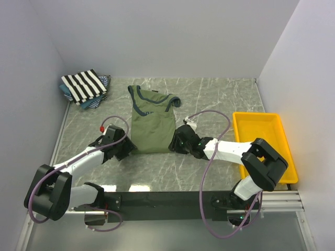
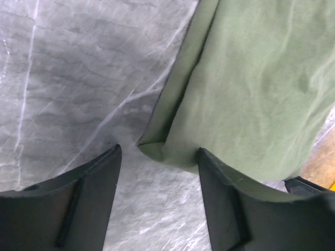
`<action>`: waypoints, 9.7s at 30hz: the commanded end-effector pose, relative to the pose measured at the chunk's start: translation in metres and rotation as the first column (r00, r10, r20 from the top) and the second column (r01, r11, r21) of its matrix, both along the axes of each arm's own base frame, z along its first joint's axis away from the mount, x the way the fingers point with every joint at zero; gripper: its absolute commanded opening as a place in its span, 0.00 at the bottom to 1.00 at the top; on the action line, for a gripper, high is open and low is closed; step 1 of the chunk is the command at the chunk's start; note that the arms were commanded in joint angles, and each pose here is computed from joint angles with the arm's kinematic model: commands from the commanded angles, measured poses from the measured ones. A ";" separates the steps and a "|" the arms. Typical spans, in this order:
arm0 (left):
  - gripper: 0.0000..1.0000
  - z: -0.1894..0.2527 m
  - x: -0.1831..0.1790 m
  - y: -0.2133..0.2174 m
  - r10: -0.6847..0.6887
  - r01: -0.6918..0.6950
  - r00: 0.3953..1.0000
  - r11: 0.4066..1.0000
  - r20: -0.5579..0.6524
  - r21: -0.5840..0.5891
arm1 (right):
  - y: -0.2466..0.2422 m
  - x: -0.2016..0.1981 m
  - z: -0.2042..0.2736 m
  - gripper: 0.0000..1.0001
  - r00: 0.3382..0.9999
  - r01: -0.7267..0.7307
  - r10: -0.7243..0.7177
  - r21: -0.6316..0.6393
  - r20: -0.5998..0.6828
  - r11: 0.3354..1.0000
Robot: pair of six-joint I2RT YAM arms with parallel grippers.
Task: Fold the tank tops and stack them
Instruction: Fold the tank top
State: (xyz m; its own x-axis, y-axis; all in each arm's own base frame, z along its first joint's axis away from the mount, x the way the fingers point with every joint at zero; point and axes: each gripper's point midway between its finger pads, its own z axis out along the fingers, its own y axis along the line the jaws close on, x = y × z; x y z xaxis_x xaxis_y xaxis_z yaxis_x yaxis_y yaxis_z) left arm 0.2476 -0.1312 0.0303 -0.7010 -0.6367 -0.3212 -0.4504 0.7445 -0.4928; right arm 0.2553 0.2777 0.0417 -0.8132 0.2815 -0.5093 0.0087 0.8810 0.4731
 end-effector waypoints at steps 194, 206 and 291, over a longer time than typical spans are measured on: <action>0.43 -0.019 -0.190 -0.120 -0.794 0.782 0.557 0.600 -0.245 -0.168 | -0.040 0.111 0.011 0.38 0.952 -0.293 0.304 -0.427 -0.044 0.855; 0.43 -0.019 -0.189 -0.121 -0.794 0.782 0.555 0.600 -0.247 -0.170 | -0.041 0.125 -0.015 0.37 0.959 -0.281 0.253 -0.504 -0.124 0.817; 0.52 0.053 -0.097 -0.109 -0.677 0.662 0.731 0.735 -0.089 -0.147 | -0.107 0.152 0.017 0.38 0.999 -0.020 -0.004 -0.497 -0.046 0.867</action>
